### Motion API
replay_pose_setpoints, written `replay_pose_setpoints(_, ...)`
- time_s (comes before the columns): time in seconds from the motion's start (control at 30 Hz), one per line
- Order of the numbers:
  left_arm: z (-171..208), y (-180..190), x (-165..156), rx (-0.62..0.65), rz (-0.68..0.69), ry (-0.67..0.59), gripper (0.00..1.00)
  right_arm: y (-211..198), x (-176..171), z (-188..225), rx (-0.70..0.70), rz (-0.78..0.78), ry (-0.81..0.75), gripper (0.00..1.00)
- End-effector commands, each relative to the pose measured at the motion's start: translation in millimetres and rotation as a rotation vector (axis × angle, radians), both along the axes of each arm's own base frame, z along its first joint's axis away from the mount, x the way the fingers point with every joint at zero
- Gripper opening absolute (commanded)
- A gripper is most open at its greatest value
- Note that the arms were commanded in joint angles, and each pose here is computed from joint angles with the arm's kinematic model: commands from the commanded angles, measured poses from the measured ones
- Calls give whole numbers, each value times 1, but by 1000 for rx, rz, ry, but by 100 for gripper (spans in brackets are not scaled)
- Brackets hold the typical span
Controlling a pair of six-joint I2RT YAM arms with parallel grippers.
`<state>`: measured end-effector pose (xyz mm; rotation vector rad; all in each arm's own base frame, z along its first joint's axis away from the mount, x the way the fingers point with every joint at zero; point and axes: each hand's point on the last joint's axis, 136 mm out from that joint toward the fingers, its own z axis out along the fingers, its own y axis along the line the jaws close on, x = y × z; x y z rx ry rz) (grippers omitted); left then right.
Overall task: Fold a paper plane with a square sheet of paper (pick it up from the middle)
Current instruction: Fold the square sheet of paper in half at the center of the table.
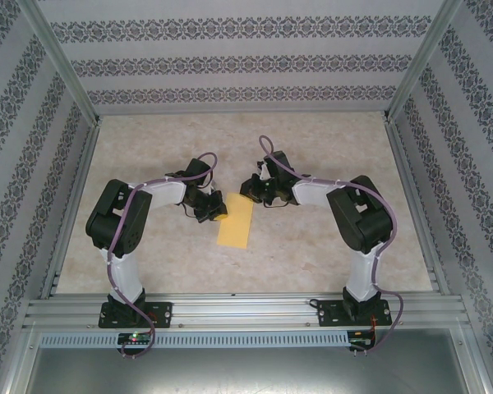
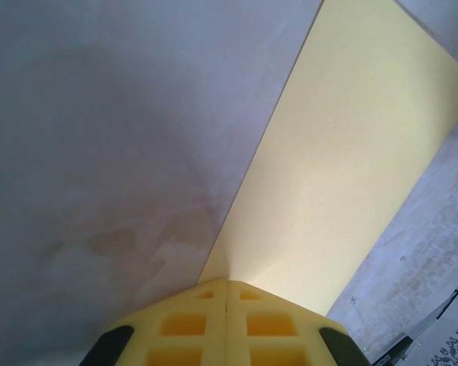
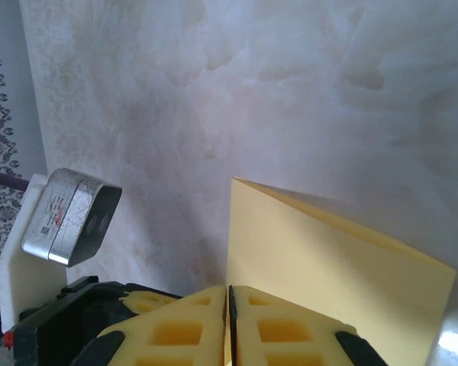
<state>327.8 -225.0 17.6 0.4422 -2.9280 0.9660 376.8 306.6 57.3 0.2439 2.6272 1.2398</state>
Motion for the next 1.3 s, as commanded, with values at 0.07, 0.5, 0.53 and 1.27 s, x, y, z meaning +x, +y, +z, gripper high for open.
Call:
replay_pose_setpoints(0.07,-25,17,-24,116,-3,94,0,-10,3,-18,-79,1,28,13)
replay_pose_setpoints(0.5,-27,17,-24,116,-5,100,0,-20,7,-38,-37,-24,78,13)
replay_pose_setpoints(0.53,-27,17,-24,116,-5,100,0,-20,10,-29,-27,-26,62,13)
replay_pose_setpoints(1.27,-13,11,-20,80,-18,53,0,-26,5,-23,-112,4,65,17)
